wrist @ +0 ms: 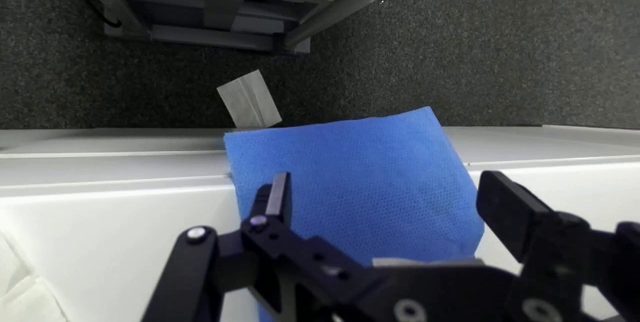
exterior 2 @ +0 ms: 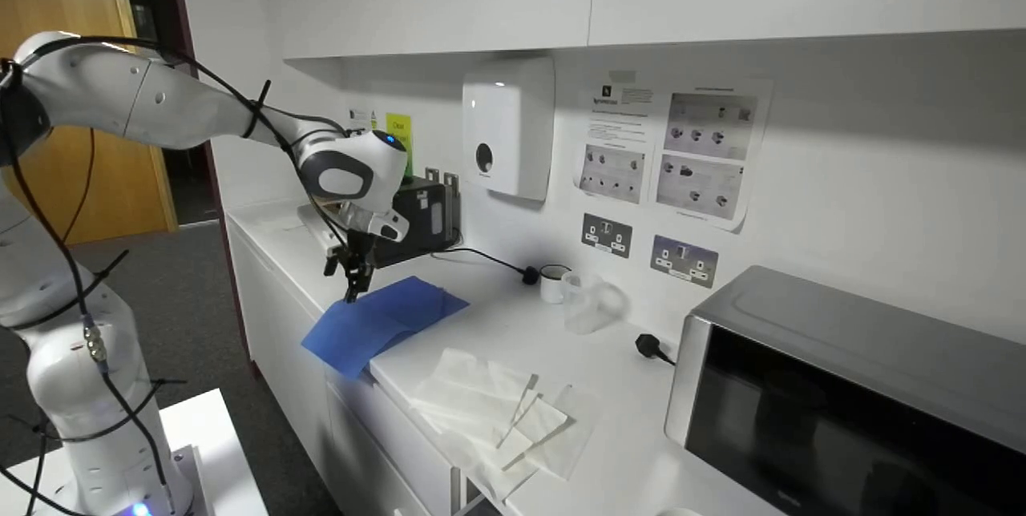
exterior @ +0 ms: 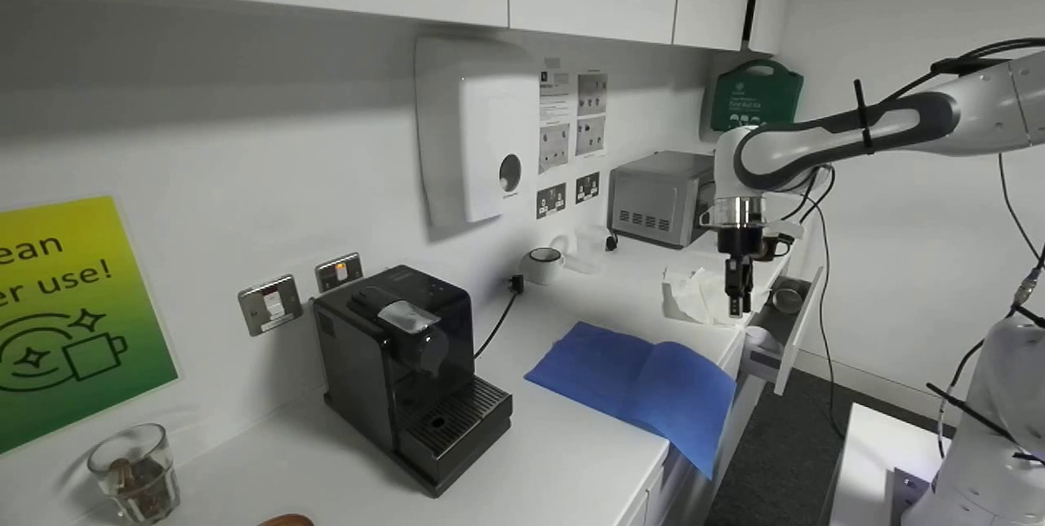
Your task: Fold the blue cloth
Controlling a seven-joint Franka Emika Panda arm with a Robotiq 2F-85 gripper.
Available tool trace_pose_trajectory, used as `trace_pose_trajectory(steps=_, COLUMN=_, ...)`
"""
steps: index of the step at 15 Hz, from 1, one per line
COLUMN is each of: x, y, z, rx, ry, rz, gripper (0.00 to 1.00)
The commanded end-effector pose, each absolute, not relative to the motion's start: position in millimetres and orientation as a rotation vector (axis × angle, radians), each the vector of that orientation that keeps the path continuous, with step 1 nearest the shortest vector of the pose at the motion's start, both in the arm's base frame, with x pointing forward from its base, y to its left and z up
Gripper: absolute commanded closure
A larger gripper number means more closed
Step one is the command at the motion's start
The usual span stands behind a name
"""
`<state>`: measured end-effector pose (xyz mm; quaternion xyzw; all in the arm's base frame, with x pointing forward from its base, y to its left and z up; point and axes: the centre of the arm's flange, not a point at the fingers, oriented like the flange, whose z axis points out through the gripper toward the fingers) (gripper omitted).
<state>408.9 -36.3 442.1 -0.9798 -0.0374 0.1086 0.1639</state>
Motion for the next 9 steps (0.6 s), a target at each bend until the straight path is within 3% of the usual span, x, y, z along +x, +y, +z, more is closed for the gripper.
trace_pose_trajectory(steps=1, x=387, y=-71, z=398, rx=-2.68, ry=-0.071, rz=0.233, gripper=0.0)
trace_pose_trajectory(steps=9, x=342, y=-90, z=322, rx=-2.487, ry=0.061, rz=0.024, gripper=0.0)
